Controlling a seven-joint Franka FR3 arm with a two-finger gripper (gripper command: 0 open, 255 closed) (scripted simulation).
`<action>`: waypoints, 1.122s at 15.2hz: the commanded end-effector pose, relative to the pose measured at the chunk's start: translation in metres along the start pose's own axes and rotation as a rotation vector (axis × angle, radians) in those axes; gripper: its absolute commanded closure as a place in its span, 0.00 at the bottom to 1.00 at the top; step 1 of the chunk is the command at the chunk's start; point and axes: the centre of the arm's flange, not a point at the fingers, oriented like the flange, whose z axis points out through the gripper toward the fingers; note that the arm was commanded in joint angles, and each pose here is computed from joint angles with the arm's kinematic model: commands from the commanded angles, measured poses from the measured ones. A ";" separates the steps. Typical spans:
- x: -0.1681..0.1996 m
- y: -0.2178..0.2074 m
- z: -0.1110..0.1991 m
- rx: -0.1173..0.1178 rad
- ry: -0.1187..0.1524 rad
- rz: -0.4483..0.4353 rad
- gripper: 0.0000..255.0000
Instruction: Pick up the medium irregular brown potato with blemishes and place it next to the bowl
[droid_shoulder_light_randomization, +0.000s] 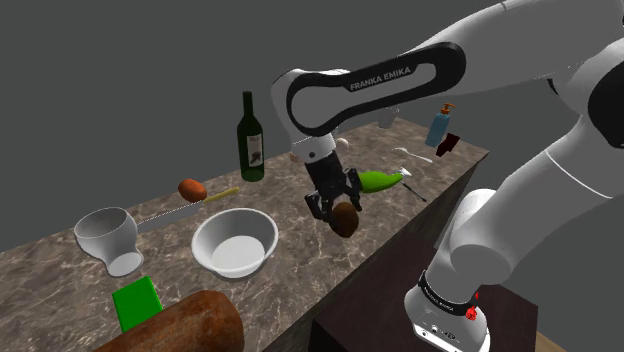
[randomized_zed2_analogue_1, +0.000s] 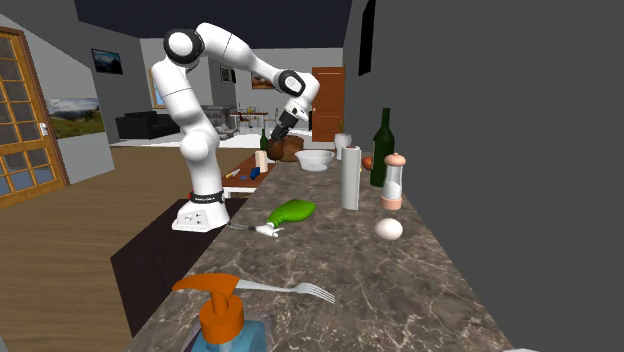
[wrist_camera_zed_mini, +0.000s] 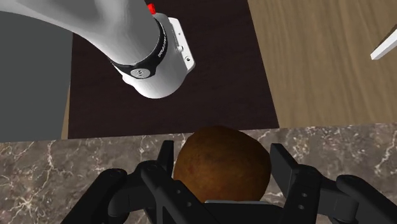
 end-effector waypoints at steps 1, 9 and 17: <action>0.005 -0.002 0.008 0.000 0.000 0.000 1.00; 0.027 -0.010 0.043 0.000 0.000 0.000 1.00; 0.049 -0.019 0.078 0.000 0.000 0.000 1.00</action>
